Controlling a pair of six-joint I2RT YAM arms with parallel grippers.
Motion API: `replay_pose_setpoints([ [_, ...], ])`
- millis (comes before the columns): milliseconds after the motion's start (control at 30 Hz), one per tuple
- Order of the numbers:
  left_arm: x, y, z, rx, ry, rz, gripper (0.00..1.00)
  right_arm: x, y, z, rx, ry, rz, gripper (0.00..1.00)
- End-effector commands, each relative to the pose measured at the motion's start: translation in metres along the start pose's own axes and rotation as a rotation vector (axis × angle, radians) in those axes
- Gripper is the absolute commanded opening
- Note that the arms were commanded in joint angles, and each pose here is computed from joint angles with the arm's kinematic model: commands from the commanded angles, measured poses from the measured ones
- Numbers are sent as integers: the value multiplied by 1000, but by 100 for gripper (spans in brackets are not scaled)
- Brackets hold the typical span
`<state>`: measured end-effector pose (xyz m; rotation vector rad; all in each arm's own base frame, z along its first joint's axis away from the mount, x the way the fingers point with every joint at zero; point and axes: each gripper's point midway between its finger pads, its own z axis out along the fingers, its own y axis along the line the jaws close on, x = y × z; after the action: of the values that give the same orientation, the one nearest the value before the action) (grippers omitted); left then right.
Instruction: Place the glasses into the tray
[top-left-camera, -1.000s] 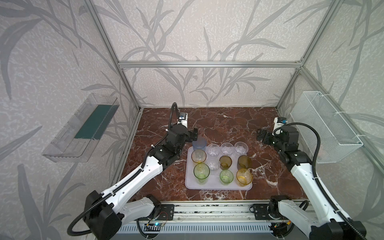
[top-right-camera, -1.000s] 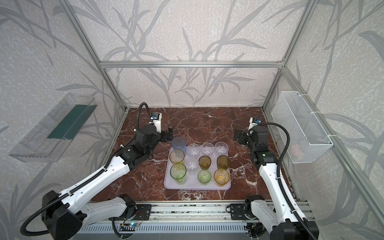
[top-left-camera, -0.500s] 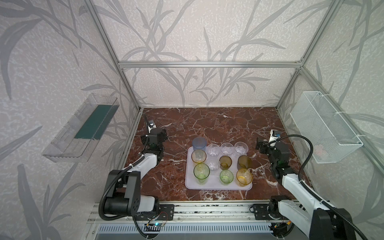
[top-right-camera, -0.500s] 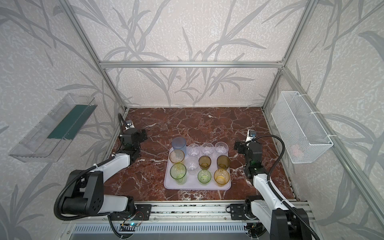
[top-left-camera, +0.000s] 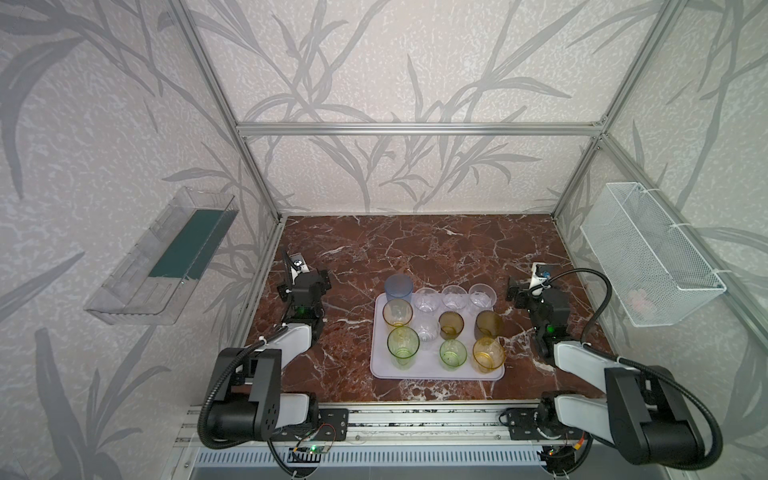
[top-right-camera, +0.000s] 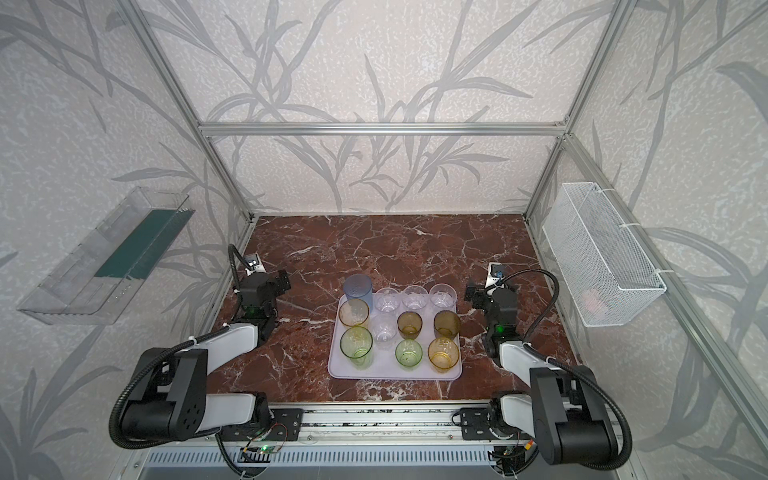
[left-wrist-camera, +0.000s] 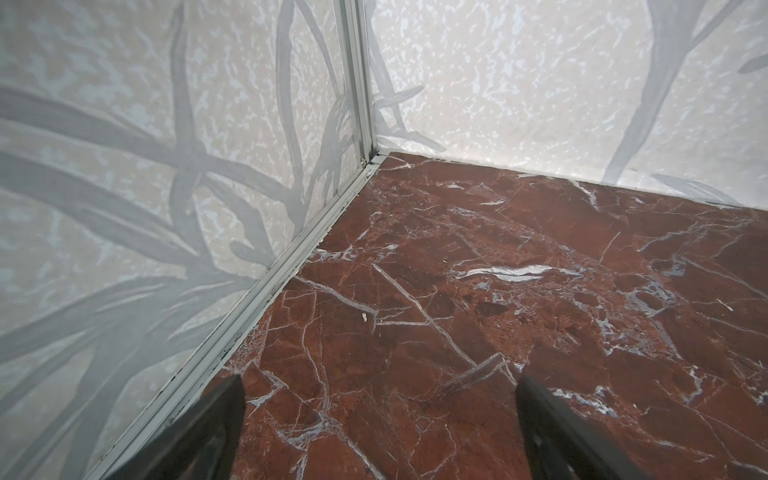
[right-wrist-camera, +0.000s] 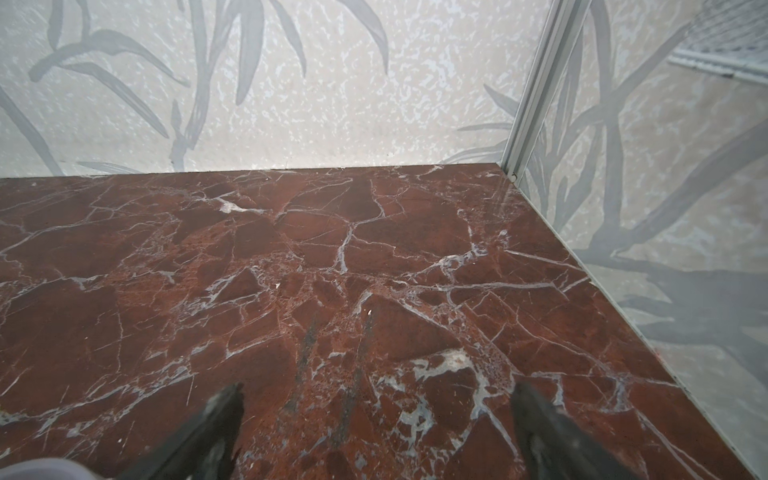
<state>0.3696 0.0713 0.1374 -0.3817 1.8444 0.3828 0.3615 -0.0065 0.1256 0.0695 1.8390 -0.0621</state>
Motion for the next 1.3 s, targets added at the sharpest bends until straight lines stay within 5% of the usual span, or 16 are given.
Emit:
replay_pose_setpoints([
  [0, 5, 2, 0, 5, -42, -28, 99, -9, 7, 10, -34, -61, -2, 99],
  [433, 31, -17, 17, 85, -46, -10, 99, 22, 24, 32, -95, -2, -46, 99],
  [600, 33, -18, 21, 75, -18, 2, 99, 22, 54, 36, -164, 14, -166, 99],
  [1267, 32, -19, 20, 76, -24, 11, 99, 22, 35, 38, -105, 23, -95, 99],
])
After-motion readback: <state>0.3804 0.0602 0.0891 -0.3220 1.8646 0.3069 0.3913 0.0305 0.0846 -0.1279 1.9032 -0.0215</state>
